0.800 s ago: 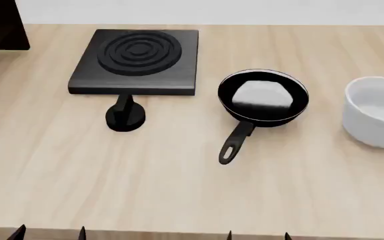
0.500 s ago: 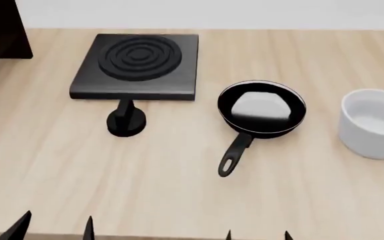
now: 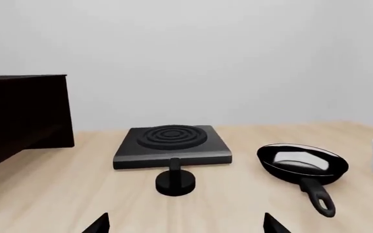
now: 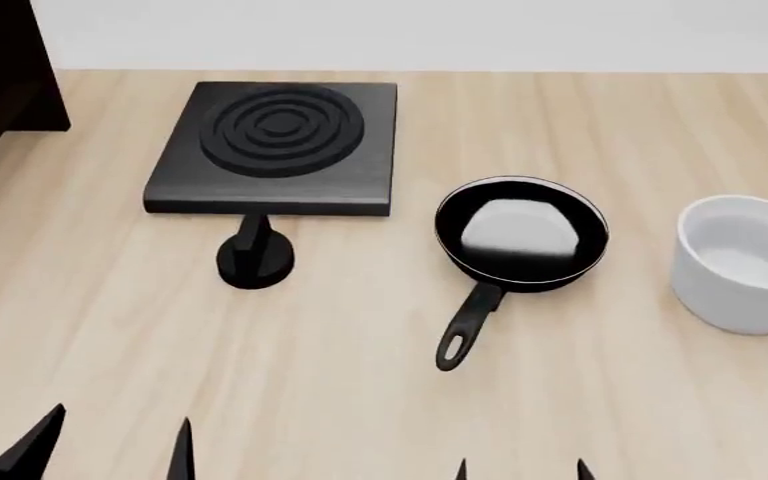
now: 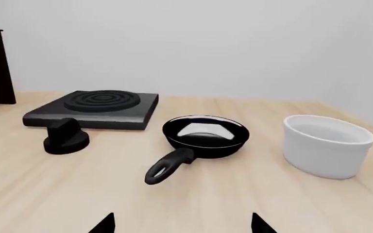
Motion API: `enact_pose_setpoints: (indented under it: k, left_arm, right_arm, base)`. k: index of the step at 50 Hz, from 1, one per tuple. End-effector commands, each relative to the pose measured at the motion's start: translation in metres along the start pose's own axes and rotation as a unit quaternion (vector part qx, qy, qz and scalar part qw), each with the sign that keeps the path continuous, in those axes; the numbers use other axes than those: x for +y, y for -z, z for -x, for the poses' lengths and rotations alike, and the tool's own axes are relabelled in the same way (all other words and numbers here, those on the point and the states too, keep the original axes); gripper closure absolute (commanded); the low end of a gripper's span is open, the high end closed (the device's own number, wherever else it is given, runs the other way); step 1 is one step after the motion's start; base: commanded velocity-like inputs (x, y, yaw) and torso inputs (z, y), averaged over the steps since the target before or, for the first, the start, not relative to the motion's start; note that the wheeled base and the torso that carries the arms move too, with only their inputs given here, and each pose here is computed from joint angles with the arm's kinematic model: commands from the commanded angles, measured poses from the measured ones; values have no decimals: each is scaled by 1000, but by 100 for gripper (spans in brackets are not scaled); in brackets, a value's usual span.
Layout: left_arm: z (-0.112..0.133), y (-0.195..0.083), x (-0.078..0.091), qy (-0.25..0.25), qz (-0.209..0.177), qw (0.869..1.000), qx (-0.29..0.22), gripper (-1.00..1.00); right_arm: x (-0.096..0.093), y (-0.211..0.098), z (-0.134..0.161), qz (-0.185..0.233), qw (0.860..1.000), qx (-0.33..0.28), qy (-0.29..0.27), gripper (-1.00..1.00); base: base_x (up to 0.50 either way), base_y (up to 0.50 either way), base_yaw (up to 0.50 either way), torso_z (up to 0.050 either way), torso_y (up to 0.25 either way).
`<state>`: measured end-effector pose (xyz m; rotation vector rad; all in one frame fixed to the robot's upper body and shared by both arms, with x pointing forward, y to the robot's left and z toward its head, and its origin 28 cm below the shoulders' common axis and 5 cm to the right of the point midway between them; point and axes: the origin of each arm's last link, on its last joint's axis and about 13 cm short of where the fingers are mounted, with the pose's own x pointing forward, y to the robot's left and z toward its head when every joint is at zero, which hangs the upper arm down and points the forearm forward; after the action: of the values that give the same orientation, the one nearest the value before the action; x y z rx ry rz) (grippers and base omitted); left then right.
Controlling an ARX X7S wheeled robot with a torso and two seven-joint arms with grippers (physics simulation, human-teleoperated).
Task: Put the frying pan under the cabinet shelf.
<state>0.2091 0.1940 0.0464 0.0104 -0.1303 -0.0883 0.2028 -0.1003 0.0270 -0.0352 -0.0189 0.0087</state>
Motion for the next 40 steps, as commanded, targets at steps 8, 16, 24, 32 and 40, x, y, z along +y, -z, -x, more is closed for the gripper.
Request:
enact_pose_setpoints:
  k: [8, 16, 24, 32, 40]
  left_arm:
    - [0, -17, -2, 10, -15, 1000, -21, -100]
    - [-1, -17, -2, 9, -14, 1000, -20, -100]
    - [-1, -17, -1, 9, -15, 1000, -21, -100]
    - [0, -19, 0, 7, -15, 1000, -25, -100]
    - [1, -20, -1, 9, -16, 999, -28, -100]
  right_arm:
    - [-3, -13, 4, 20, 1000, -12, -11, -100]
    - [-3, -14, 4, 14, 1000, -10, -15, -100]
    - [-2, -16, 4, 16, 1000, -12, -16, -100]
    - [-1, -17, 5, 18, 1000, -15, -19, -100]
    - [-1, -19, 8, 19, 999, -17, -20, -100]
  base:
    - [66, 250, 0, 50, 60]
    - [131, 500, 0, 50, 60]
    - [126, 500, 0, 50, 60]
    - [132, 500, 0, 50, 60]
    - [131, 500, 0, 50, 61]
